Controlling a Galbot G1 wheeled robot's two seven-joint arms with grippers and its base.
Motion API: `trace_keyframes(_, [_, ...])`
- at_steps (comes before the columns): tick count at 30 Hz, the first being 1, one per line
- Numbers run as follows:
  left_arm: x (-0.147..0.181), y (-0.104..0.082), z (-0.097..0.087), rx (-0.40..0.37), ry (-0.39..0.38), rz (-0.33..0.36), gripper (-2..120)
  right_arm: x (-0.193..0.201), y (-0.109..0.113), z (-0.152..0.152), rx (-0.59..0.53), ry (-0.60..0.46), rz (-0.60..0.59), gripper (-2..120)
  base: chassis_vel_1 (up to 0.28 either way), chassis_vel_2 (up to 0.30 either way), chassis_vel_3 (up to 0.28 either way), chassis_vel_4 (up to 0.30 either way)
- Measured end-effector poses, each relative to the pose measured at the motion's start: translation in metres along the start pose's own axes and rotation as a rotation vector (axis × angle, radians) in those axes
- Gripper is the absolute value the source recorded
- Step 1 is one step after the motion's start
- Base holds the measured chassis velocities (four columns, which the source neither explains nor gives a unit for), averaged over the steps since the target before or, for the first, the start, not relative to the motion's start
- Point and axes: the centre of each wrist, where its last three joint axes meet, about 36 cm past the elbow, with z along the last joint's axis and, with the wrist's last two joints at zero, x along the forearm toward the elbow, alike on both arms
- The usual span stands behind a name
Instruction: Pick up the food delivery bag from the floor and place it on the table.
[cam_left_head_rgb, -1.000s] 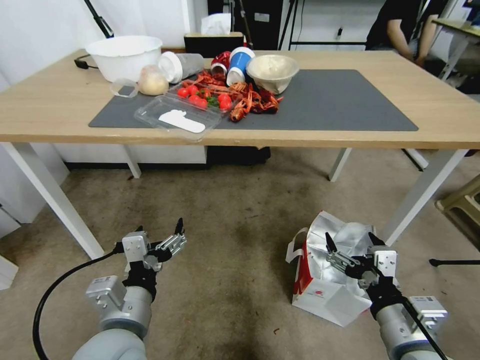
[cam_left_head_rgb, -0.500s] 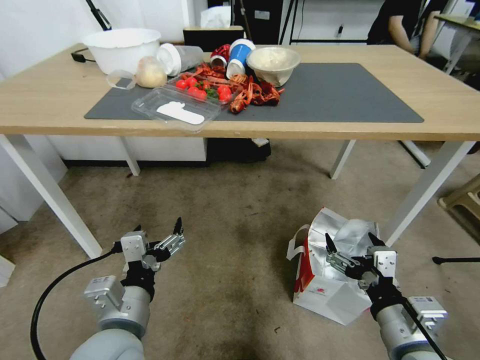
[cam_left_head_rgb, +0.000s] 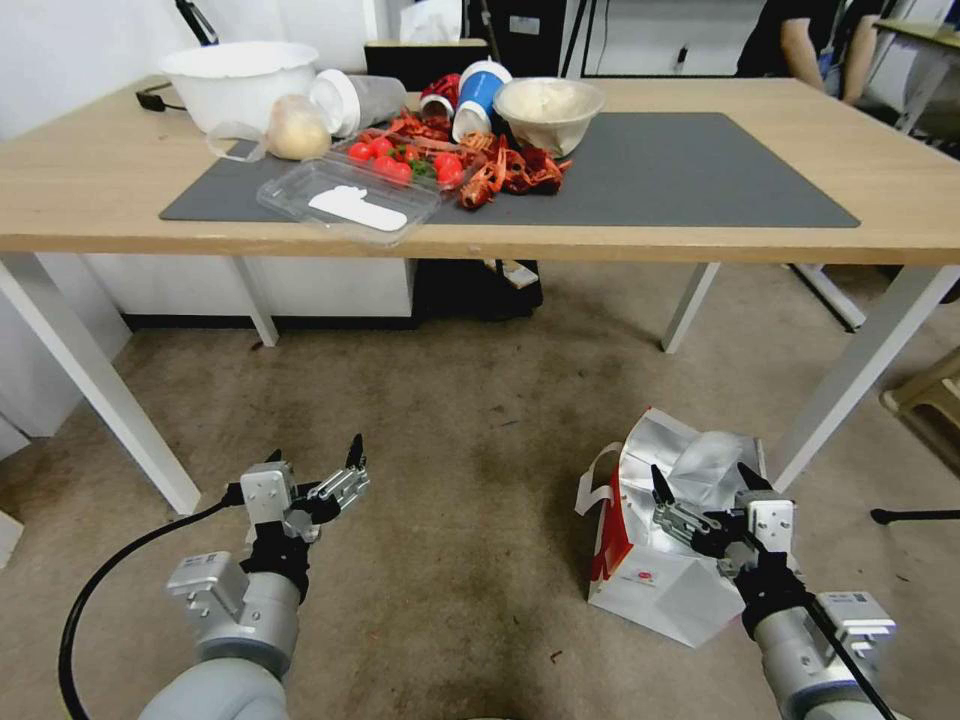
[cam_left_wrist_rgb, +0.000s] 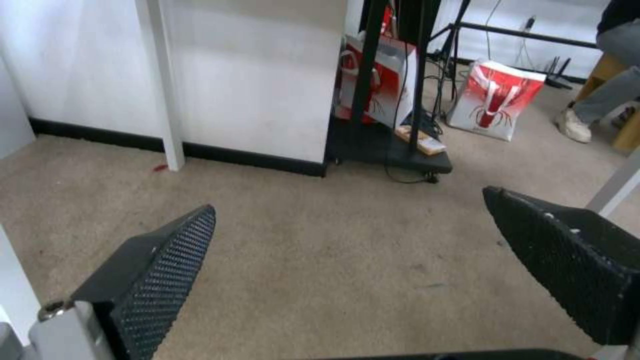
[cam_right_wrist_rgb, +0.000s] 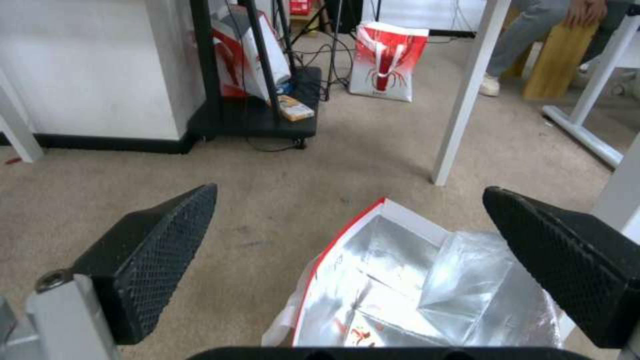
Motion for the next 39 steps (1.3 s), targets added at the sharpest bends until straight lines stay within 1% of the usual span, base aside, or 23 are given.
trace_keyframes(39, [0.0006,0.0001,-0.0006,0.005,-0.003,0.005,100,0.0003,-0.0015,-0.0012,0.003,-0.003,0.0,100,0.0,0.0,0.0,0.0])
